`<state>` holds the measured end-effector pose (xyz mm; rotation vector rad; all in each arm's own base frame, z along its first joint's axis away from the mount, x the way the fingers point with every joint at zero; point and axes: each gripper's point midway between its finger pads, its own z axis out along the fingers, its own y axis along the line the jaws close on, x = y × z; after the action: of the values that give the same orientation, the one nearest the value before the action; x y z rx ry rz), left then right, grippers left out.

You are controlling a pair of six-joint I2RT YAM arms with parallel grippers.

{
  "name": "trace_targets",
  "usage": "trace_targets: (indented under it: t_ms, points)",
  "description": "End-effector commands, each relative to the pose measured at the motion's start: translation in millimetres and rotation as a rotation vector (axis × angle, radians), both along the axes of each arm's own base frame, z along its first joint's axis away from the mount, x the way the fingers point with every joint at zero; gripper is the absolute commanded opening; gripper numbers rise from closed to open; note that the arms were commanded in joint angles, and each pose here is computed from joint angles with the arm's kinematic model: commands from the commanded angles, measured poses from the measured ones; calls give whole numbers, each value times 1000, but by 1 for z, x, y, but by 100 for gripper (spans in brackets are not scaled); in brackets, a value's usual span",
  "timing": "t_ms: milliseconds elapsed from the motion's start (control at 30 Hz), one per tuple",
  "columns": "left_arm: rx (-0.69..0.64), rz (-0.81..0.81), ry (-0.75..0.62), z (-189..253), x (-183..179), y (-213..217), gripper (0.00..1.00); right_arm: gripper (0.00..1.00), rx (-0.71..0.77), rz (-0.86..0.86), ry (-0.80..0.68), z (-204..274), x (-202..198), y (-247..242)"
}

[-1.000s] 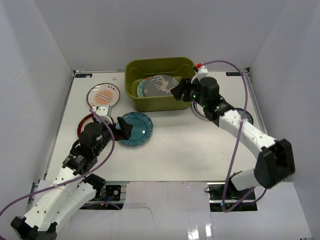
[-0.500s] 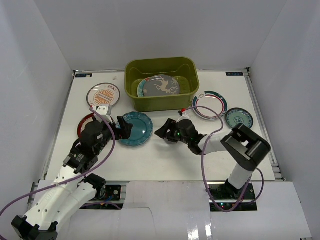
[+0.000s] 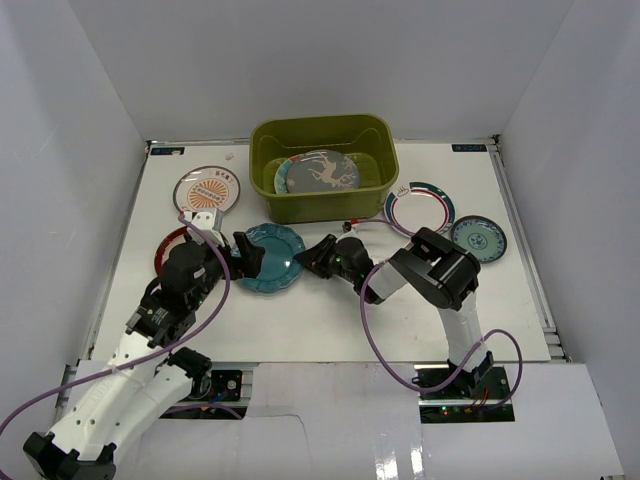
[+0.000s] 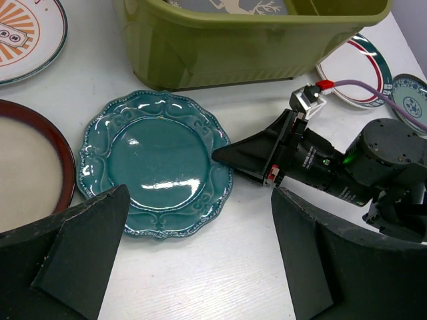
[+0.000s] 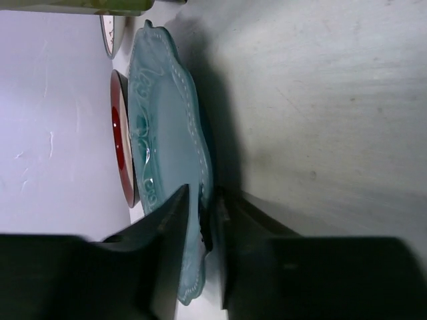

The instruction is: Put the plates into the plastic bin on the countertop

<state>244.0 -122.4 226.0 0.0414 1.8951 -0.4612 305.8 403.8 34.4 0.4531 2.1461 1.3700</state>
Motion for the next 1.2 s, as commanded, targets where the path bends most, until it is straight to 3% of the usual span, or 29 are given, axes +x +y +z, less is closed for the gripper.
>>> trace_targets:
  t_ms: [0,33,67,167,333,533,667,733,867,933,1000,1167]
  points:
    - [-6,14,-22,6,1,4,98,24,93,-76,-10,13,3,-7]
    - [-5,14,-24,7,0,4,98,12,110,-86,-14,19,1,-12]
    - [-7,15,-25,7,0,4,98,9,122,-92,-18,21,-2,-17]
    - [-8,12,-25,7,0,3,98,8,131,-80,-47,32,-23,-39]
    - [-21,10,-32,10,-1,3,98,8,212,10,-185,90,-68,-73]
    - [-48,51,-49,16,-1,10,98,8,137,23,-476,195,-71,-94]
    - [-90,70,-54,21,-2,11,98,8,94,-87,-659,281,-38,-127]
    - [-92,83,-46,22,-1,12,98,8,137,-45,-714,318,-32,-131]
    - [-110,117,4,20,4,12,98,8,110,-119,-765,358,30,-149]
    - [-121,130,37,13,7,10,98,8,79,-98,-722,348,67,-143]
    - [-159,171,90,2,10,9,98,8,71,-105,-769,377,93,-140]
    - [-261,276,202,-28,10,10,98,8,11,-81,-704,362,168,-128]
